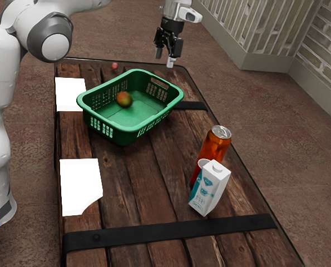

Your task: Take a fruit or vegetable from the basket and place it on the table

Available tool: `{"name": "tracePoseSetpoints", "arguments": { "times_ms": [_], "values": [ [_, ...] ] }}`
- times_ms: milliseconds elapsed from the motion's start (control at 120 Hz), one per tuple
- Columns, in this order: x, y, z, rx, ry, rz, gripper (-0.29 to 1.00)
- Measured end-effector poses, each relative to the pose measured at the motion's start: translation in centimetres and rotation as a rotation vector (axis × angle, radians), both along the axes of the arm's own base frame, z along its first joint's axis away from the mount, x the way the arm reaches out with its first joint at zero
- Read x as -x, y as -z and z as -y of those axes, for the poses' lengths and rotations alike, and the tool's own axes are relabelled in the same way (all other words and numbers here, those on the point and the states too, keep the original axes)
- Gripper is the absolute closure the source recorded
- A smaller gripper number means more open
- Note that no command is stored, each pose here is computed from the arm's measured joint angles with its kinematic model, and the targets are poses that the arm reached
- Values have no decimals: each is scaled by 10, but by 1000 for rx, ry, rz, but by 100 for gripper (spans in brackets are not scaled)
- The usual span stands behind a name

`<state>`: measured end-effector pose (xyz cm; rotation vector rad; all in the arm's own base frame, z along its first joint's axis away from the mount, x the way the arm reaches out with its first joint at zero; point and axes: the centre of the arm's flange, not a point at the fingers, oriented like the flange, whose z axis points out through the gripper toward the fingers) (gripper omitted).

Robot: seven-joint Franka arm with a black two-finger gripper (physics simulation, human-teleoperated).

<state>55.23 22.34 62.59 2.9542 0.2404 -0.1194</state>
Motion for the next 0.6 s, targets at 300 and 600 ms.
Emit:
{"name": "tracePoseSetpoints", "arguments": {
  "times_ms": [300,600],
  "values": [
    [-1,-4,5,-4,-8,5,0],
    [61,-106,20,-124,-12,130,0]
  ]
}}
